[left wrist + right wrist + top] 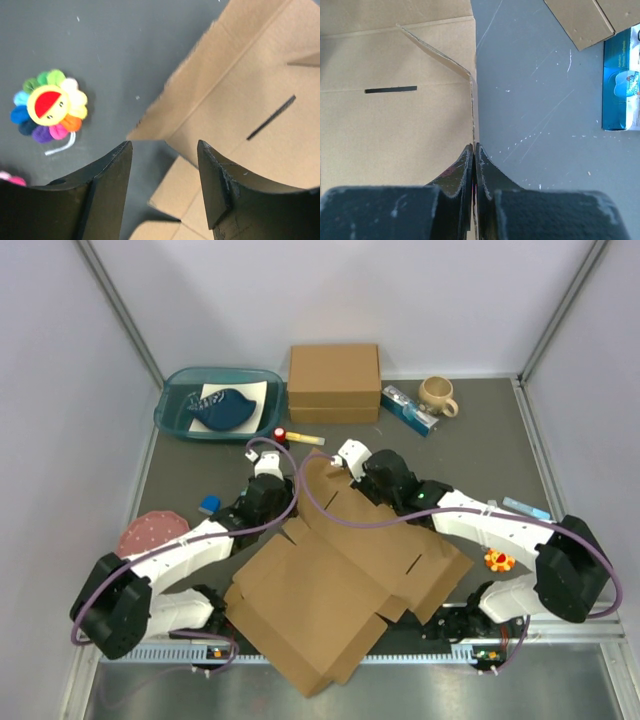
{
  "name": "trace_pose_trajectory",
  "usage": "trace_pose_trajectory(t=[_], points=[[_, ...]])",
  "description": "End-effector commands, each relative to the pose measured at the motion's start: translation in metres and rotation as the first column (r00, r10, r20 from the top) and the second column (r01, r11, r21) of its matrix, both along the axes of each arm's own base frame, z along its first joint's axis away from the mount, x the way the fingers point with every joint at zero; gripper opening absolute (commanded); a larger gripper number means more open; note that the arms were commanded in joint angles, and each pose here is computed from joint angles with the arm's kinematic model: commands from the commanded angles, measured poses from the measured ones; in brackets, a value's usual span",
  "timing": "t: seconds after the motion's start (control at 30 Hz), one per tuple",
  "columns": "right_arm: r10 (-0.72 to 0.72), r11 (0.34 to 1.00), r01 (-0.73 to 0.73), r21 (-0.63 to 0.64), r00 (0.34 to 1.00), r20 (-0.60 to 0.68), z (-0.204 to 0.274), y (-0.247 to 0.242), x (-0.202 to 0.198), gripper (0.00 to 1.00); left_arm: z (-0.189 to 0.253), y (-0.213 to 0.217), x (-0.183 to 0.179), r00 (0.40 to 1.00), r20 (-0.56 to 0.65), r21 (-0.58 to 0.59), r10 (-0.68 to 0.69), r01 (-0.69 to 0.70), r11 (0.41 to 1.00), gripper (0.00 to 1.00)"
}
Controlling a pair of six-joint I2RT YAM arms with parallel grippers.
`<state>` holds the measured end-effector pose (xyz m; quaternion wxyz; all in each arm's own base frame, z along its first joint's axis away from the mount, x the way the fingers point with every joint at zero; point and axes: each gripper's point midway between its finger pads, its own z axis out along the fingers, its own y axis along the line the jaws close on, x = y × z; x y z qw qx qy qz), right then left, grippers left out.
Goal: Fold the paper box
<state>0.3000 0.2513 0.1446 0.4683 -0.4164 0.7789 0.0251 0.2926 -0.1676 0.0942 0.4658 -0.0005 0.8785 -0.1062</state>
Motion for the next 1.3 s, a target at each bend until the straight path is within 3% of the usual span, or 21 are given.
trace_pose_trajectory(t=[0.0,0.17,0.47,0.7,0.9,1.0,1.27], points=[[-0.007,1.000,0.006,0.013,0.999,0.034,0.012,0.000,-0.002,0.00,-0.015,-0.008,-0.038,0.983,-0.174,-0.090,-0.056,0.040,0.995,0.61],[-0.005,1.000,0.005,0.013,1.000,0.023,0.009,0.001,-0.003,0.00,-0.036,-0.006,-0.056,0.972,-0.218,-0.110,-0.082,0.059,0.992,0.61],[0.002,1.000,-0.002,0.002,1.000,0.009,0.002,0.002,-0.007,0.00,-0.052,-0.014,-0.051,0.964,-0.250,-0.110,-0.093,0.067,0.992,0.59],[0.005,1.000,-0.005,0.003,1.000,0.010,0.003,0.004,-0.008,0.00,-0.020,-0.045,-0.057,0.957,-0.077,-0.272,-0.279,0.248,0.930,0.35],[0.009,1.000,-0.009,0.006,1.000,0.018,0.006,0.005,-0.008,0.00,-0.015,-0.037,-0.066,0.953,0.010,-0.268,-0.304,0.295,0.917,0.21],[0.011,1.000,-0.011,0.004,1.000,0.017,0.006,0.006,-0.009,0.00,-0.019,-0.042,-0.074,0.932,0.035,-0.229,-0.360,0.358,0.905,0.16],[0.021,1.000,-0.020,-0.007,1.000,0.015,0.007,0.007,-0.011,0.00,-0.032,-0.070,-0.097,0.895,0.054,-0.011,-0.442,0.443,0.896,0.18]])
